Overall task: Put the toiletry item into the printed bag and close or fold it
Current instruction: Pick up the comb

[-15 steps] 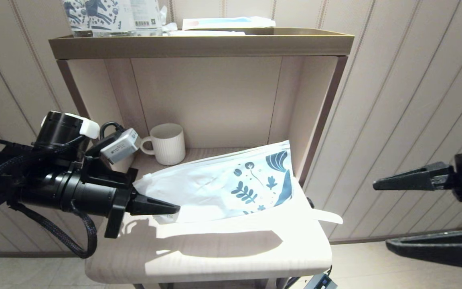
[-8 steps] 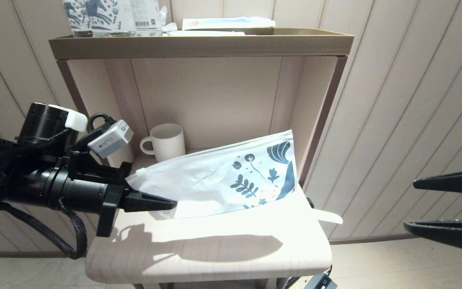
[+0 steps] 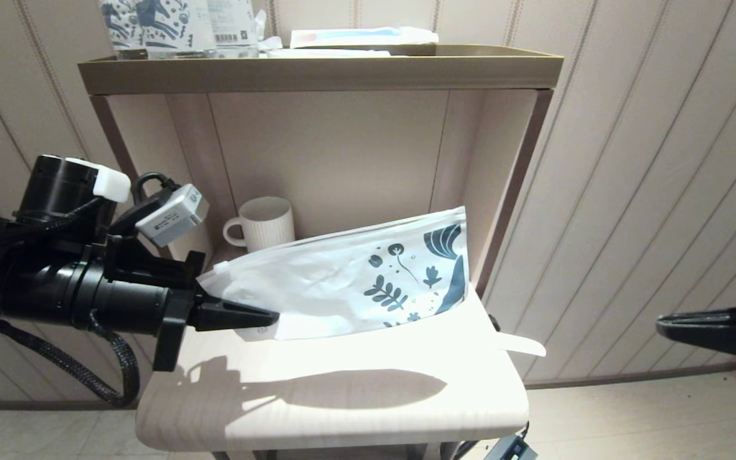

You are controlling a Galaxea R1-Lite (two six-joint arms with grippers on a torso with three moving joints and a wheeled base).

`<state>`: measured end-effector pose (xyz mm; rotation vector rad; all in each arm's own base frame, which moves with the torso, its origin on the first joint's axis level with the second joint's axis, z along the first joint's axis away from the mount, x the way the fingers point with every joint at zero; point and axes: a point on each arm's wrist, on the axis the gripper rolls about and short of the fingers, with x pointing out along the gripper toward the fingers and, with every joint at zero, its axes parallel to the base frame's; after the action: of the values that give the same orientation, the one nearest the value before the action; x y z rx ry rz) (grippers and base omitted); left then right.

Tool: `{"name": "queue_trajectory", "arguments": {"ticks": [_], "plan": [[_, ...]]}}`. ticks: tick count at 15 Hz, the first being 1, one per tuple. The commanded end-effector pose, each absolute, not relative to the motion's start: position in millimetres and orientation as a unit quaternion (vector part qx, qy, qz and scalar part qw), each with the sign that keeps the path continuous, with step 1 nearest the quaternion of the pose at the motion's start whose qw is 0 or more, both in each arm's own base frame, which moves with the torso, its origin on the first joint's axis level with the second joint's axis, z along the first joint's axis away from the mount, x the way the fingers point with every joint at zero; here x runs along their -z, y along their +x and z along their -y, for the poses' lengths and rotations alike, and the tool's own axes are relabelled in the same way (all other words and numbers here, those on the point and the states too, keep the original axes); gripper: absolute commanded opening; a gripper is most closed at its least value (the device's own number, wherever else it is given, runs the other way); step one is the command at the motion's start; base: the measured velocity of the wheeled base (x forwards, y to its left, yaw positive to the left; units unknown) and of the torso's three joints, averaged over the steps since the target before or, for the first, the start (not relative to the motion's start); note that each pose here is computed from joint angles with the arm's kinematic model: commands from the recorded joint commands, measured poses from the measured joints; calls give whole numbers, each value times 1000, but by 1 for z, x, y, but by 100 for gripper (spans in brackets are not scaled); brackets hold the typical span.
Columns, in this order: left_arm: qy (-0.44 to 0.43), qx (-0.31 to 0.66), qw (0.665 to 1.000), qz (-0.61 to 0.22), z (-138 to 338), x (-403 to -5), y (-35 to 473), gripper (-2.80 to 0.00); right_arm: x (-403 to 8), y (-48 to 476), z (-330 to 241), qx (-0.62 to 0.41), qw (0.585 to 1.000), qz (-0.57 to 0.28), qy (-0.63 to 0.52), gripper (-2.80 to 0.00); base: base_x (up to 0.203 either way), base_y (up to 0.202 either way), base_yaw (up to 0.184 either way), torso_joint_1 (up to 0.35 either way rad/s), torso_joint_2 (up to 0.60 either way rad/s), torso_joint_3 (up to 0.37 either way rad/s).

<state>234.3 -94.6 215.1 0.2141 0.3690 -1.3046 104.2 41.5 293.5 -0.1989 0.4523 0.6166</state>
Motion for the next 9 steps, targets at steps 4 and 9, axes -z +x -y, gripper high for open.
{"name": "queue_trajectory", "arguments": {"ticks": [4,9], "plan": [[104,599,776,-166,95,-217,234,-280,-265,107,-38,-198,934,-243,-173,-280,0,0,0,0,0,0],[105,599,777,-164,94,-218,234,-280,-239,94,-49,-167,907,-263,-283,-280,0,0,0,0,0,0]]}}
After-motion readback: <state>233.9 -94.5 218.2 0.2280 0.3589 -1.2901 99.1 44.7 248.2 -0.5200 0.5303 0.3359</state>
